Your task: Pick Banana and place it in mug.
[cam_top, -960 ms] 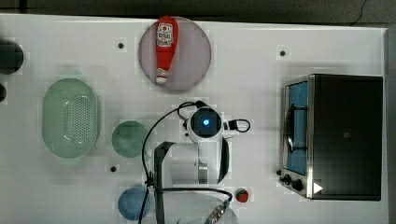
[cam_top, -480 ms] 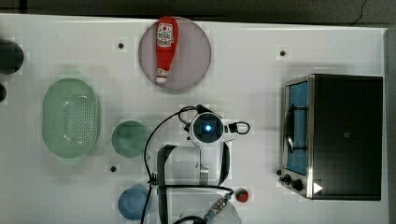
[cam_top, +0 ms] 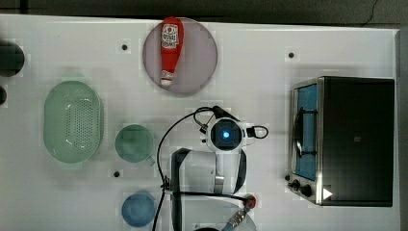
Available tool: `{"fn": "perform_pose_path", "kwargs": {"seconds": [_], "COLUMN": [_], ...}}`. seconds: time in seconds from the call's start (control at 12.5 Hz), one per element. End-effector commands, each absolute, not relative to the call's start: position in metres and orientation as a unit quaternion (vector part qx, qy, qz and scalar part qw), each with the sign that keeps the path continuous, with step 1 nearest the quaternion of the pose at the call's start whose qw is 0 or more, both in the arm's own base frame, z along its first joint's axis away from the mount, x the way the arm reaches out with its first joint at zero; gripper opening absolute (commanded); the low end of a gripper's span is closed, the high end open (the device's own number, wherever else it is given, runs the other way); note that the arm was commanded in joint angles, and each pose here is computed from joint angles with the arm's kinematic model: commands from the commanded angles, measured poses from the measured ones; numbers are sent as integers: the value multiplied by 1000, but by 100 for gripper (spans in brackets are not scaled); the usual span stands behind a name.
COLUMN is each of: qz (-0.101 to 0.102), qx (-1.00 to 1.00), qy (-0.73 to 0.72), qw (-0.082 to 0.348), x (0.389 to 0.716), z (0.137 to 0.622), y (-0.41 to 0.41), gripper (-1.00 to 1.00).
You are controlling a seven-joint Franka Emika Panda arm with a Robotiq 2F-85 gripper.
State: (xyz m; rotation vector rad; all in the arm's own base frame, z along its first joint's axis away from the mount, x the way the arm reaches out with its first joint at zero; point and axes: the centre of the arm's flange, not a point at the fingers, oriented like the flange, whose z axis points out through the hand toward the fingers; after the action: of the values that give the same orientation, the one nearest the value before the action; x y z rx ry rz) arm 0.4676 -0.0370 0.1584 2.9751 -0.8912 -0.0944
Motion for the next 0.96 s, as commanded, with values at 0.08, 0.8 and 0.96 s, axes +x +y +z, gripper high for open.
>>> {"fn": "perform_pose_path", "kwargs": {"seconds": [0.08, 0.8, 0.96], "qz": [16, 51, 47], "qx": [964, 966, 960], "qy": [-266, -255, -275], "qw": [3, 1, 8], "x": [486, 455, 444], "z": [289, 470, 470], "y": [-25, 53, 97], "gripper": [-43, -43, -43]}}
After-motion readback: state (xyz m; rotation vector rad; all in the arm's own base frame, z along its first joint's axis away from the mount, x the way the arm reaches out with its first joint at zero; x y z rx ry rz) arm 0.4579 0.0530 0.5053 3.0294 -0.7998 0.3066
